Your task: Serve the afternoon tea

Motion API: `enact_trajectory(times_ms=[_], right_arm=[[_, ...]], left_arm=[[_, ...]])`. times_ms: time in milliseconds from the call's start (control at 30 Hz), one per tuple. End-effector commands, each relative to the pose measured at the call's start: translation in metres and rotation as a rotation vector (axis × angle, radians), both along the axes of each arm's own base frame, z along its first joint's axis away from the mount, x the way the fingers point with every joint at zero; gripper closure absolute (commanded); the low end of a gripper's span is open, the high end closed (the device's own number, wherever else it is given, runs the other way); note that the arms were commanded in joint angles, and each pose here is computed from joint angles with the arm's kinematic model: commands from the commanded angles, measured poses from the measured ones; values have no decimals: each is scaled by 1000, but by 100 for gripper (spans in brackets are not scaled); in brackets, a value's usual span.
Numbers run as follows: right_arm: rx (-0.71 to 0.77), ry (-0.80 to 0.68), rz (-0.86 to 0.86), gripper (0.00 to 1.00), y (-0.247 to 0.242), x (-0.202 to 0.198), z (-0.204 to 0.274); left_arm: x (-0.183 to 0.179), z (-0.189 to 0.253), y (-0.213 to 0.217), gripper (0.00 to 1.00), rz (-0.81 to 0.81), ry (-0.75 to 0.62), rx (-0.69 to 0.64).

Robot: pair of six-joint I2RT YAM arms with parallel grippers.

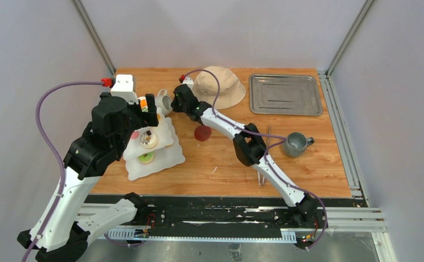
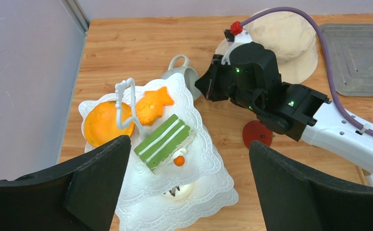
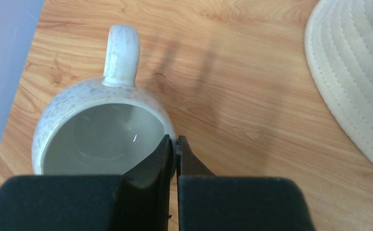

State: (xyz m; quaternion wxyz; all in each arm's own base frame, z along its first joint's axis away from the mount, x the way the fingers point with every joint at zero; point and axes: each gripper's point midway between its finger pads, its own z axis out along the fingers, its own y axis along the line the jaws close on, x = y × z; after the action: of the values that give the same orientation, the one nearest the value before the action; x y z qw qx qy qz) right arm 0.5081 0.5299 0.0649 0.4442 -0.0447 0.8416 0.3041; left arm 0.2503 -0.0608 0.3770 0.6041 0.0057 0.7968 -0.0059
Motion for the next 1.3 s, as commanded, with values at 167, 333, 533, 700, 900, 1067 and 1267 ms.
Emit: enact_trajectory(times_ms=[167, 333, 533, 700, 900, 1067, 1267], right_arm=[[-86, -75, -127, 99, -35, -4, 43], [-105, -88, -144, 100, -47, -8, 51], [-147, -85, -141, 99, -66, -21, 54], [-162, -74, -96, 100, -83, -34, 62], [-200, -76, -95, 100, -100, -45, 70], [-191, -76, -99, 100, -108, -52, 76], [-181, -95, -103, 100, -113, -57, 92]], left_arm=[[0, 8, 4, 2, 23, -45, -28], [-1, 7, 4, 2, 21, -43, -26], [0, 6, 2, 2, 10, -40, -25], [-1, 9, 0, 2, 2, -65, -46], [-2, 10, -8, 2, -38, -76, -73], [-8, 6, -16, 2, -96, -61, -93], [-16, 14, -13, 2, -103, -68, -103]])
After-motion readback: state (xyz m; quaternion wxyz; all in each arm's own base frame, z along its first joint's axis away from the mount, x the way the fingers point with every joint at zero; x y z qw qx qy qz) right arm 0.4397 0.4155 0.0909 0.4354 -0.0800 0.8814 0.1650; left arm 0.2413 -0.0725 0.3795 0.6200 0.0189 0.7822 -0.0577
